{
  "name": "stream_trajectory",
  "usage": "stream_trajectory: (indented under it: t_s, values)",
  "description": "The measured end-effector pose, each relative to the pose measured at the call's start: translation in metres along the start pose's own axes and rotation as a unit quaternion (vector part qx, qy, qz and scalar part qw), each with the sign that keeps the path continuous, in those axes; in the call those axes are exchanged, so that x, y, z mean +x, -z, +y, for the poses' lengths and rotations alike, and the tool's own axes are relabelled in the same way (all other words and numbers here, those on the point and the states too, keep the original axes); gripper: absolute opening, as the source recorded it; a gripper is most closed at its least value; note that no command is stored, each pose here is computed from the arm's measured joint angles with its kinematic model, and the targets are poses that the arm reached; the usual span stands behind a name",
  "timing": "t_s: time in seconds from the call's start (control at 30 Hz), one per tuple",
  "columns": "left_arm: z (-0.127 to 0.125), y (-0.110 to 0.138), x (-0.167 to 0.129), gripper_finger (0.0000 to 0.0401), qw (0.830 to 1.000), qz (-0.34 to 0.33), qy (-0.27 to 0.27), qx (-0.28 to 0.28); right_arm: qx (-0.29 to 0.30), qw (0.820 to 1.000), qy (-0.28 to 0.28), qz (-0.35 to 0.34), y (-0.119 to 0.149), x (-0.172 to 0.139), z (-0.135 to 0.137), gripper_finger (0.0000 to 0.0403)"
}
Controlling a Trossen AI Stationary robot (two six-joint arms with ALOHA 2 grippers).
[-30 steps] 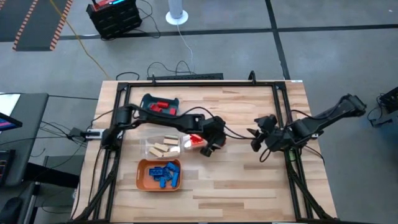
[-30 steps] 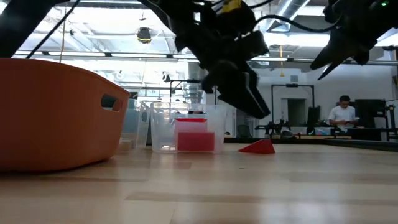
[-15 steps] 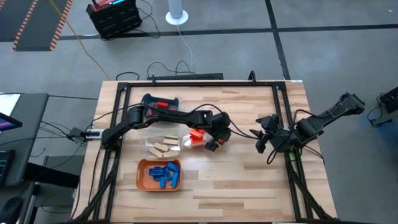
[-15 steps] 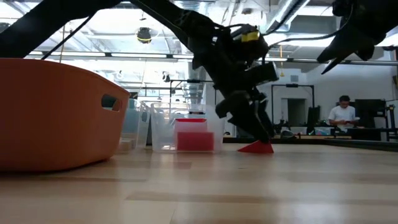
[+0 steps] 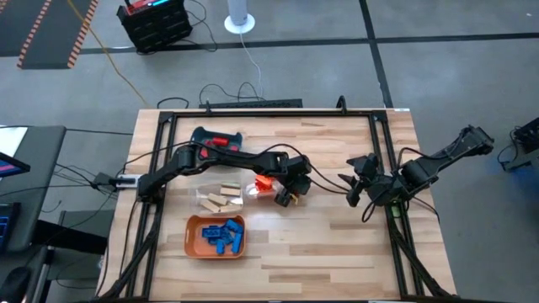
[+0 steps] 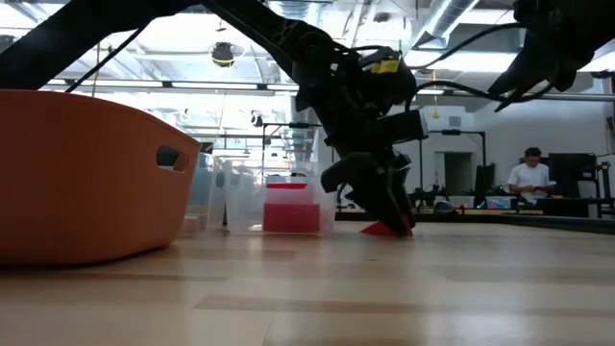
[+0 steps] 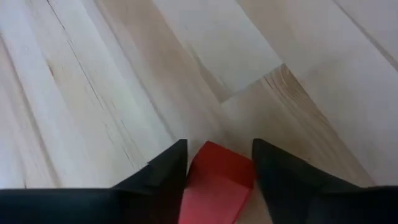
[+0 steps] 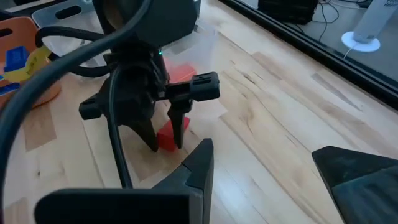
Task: Sort blocks
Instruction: Put the red block into the blue bin
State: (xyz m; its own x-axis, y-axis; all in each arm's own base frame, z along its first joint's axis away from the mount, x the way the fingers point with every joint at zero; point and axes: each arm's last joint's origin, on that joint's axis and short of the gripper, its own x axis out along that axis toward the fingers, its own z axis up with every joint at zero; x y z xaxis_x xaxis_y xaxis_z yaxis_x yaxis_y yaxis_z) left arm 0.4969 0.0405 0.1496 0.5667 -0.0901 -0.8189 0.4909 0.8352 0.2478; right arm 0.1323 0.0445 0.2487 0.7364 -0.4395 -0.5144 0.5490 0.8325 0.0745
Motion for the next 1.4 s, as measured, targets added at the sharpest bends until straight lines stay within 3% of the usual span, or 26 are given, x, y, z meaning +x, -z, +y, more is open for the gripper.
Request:
stream_trajectory:
  t_s: [0.23, 0.43, 0.57, 0.67, 0.77, 0.93, 1.03, 1.13, 1.27, 1.4]
  values:
    - [-0.001, 0.000, 0.000, 0.0095, 1.000, 0.012, -0.010, 0.014, 0.001, 1.000, -0.001, -0.001, 0.000, 0.000, 0.000, 0.0077]
    - [-0.009, -0.009, -0.004, 0.0051, 0.999, 0.005, -0.010, 0.032, 0.001, 1.000, -0.001, -0.001, 0.000, 0.000, 0.000, 0.0077]
    - [-0.010, -0.022, -0.020, 0.0043, 0.999, -0.016, -0.021, 0.038, 0.001, 1.000, -0.001, 0.000, 0.000, 0.000, 0.000, 0.0077]
    - [-0.013, -0.032, -0.036, 0.0054, 0.997, -0.017, -0.041, 0.067, 0.001, 1.000, -0.001, 0.000, 0.000, 0.000, 0.000, 0.0077]
    - [-0.023, -0.040, -0.045, 0.0085, 0.986, 0.029, -0.078, 0.144, 0.001, 1.000, -0.001, 0.000, 0.000, 0.000, 0.000, 0.0077]
    - [-0.041, -0.046, -0.036, 0.0162, 0.946, 0.120, -0.135, 0.268, 0.003, 1.000, -0.005, -0.001, -0.001, 0.000, 0.001, 0.0077]
    - [-0.050, -0.045, -0.028, 0.0201, 0.922, 0.169, -0.152, 0.313, 0.007, 1.000, -0.007, -0.003, -0.001, 0.000, 0.002, 0.0077]
    - [-0.056, -0.043, -0.022, 0.0215, 0.906, 0.211, -0.155, 0.334, 0.007, 1.000, -0.006, -0.005, -0.001, 0.001, 0.003, 0.0077]
    - [-0.059, -0.047, -0.026, 0.0211, 0.913, 0.202, -0.155, 0.319, 0.007, 1.000, -0.009, -0.008, -0.002, 0.001, 0.004, 0.0077]
    - [-0.068, -0.047, -0.025, 0.0196, 0.908, 0.215, -0.140, 0.331, 0.005, 1.000, -0.020, -0.019, -0.005, 0.001, 0.006, 0.0077]
